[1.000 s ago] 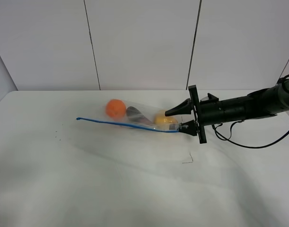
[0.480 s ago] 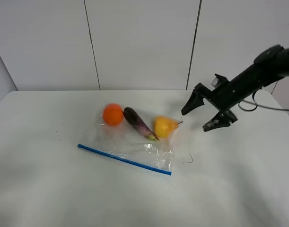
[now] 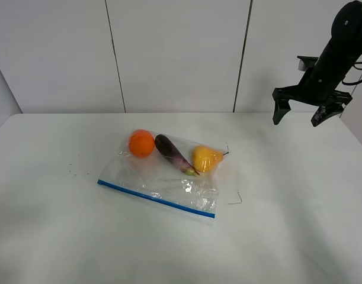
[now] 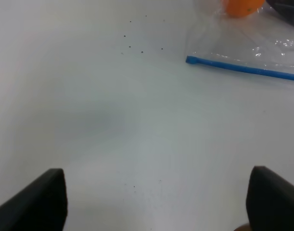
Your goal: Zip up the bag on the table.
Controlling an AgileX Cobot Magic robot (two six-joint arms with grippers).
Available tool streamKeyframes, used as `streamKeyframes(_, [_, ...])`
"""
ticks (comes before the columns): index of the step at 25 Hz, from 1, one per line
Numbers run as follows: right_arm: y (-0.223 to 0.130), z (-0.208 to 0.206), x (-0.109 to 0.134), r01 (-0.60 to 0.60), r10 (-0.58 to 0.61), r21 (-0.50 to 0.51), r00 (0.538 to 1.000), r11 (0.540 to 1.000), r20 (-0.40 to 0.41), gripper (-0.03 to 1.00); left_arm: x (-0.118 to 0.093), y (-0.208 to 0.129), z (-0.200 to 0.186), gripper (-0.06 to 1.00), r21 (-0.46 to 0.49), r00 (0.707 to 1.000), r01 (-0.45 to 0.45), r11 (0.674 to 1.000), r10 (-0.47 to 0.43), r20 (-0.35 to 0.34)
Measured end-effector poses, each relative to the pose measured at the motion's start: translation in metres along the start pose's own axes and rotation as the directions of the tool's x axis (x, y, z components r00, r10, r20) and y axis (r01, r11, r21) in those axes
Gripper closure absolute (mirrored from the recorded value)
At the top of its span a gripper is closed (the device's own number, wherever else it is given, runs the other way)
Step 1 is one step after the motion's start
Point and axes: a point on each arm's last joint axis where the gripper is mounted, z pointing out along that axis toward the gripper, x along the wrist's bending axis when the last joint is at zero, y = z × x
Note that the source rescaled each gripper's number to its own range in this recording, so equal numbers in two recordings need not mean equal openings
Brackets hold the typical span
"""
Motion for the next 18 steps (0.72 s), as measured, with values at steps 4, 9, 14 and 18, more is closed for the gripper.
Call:
streamKeyframes(4, [-0.009, 0.006, -0.001, -0.005, 0.005, 0.038, 1.000, 0.999, 0.004, -0.03, 0.000, 0.000, 0.000, -0.06, 0.000, 1.000, 0.000, 1.000, 0.000, 0.000])
streamKeyframes(9, [-0.047, -0.004, 0.001, -0.010, 0.010, 0.094, 1.000, 0.995, 0.002, -0.03, 0.000, 0.000, 0.000, -0.06, 0.000, 1.000, 0.000, 1.000, 0.000, 0.000])
streamKeyframes(14, [-0.112, -0.031, 0.006, -0.013, 0.012, 0.123, 1.000, 0.992, 0.003, -0.03, 0.000, 0.000, 0.000, -0.06, 0.000, 1.000, 0.000, 1.000, 0.000, 0.000])
streamKeyframes(18, [-0.179, -0.050, 0.009, -0.010, 0.009, 0.120, 1.000, 0.993, 0.009, -0.03, 0.000, 0.000, 0.000, -0.06, 0.000, 1.000, 0.000, 1.000, 0.000, 0.000])
